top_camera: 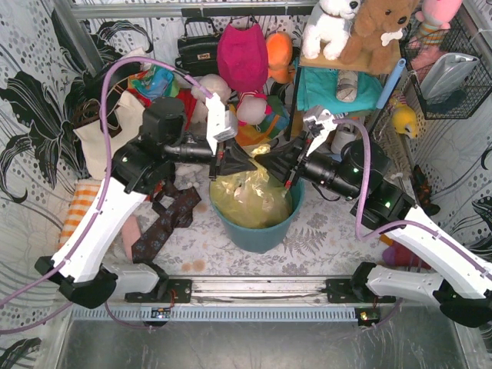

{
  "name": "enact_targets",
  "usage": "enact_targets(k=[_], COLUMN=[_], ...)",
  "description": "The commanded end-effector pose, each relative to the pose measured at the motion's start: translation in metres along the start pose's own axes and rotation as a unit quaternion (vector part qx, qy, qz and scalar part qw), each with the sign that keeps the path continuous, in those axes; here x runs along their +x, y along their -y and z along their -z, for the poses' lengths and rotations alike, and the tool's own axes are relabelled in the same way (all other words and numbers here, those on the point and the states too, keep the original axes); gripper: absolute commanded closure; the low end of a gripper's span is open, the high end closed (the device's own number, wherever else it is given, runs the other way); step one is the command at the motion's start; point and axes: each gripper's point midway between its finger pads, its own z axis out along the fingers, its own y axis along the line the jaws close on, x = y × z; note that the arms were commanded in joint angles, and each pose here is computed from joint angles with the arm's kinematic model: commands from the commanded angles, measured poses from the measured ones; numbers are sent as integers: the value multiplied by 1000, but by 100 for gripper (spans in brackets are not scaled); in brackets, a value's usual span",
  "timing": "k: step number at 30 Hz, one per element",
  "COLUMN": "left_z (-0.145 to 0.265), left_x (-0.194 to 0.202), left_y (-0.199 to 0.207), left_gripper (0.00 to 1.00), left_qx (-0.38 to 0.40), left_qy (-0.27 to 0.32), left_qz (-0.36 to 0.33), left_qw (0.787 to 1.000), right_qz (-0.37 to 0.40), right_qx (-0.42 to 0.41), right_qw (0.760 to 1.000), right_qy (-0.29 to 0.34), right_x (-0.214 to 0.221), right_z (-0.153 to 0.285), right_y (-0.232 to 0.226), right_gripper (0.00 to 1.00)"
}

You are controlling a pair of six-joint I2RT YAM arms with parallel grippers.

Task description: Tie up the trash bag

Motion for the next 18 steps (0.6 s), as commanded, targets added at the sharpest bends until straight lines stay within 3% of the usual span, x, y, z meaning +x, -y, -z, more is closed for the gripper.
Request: enact_targets(k=[1, 7, 18], left_z=[-10, -9, 9], left_x=[20, 36, -3], left_y=[-17, -33, -3], left_gripper=[95, 100, 100], left_qx=[-16, -61, -40], left_qy=[-18, -35, 36], left_qz=[-6, 0, -51], left_qw=[1000, 998, 997], right_qz=[-6, -20, -31], right_qx=[-5, 43, 156], right_qw=[999, 999, 987], right_qy=[40, 25, -6], right_x=[-28, -21, 11], right_z=[-1, 9, 23], right_y=[-7, 8, 50], right_gripper=[100, 100, 100])
